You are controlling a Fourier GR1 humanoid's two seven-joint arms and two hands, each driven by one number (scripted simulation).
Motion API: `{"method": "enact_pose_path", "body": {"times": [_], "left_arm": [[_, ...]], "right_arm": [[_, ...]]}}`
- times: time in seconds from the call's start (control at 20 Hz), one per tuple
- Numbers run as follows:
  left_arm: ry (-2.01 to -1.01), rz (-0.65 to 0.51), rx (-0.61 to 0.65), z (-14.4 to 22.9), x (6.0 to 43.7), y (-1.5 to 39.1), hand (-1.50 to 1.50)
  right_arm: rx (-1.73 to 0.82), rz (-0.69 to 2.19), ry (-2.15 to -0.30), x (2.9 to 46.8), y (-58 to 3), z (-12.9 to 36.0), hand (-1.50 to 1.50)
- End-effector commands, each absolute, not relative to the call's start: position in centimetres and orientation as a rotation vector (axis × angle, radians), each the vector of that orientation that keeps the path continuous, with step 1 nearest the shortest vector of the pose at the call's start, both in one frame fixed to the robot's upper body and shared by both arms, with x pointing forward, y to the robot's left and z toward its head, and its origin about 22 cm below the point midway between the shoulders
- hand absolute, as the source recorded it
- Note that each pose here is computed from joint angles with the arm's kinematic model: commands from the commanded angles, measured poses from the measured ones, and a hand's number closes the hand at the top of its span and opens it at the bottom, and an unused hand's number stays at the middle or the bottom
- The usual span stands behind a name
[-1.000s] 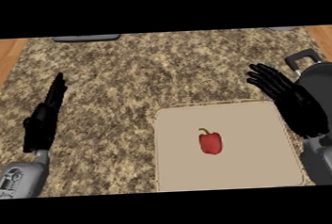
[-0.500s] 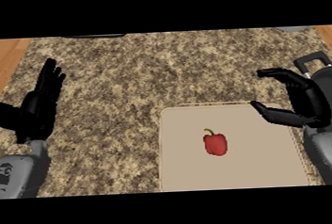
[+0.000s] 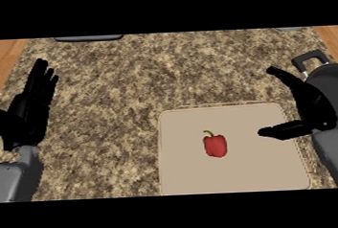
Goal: Pick the bell pepper from the tray and place it in the pot
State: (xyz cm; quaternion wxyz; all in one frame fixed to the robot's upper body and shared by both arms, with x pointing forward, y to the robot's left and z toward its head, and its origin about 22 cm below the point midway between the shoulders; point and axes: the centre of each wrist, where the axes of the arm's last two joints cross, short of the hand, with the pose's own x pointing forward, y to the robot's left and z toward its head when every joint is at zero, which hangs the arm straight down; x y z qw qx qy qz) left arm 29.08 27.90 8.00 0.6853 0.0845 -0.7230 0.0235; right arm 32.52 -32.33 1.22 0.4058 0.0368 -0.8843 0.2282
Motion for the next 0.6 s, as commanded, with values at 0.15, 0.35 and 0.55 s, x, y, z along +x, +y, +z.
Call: {"method": "enact_pose_path", "body": {"times": [0.15,0.35,0.55], "left_arm": [[-1.606,0.057,0.184,9.0,28.4,27.0,0.00],[-1.605,0.061,0.203,9.1,28.1,28.9,0.00],[-1.620,0.077,0.185,9.1,28.0,27.8,0.00]], "right_arm": [[0.056,1.071,-1.976,33.2,-31.9,5.5,-1.50],[-0.004,1.319,-1.841,31.2,-29.5,6.1,-1.50],[-0.056,1.452,-1.713,30.1,-26.6,6.3,-1.50]]}}
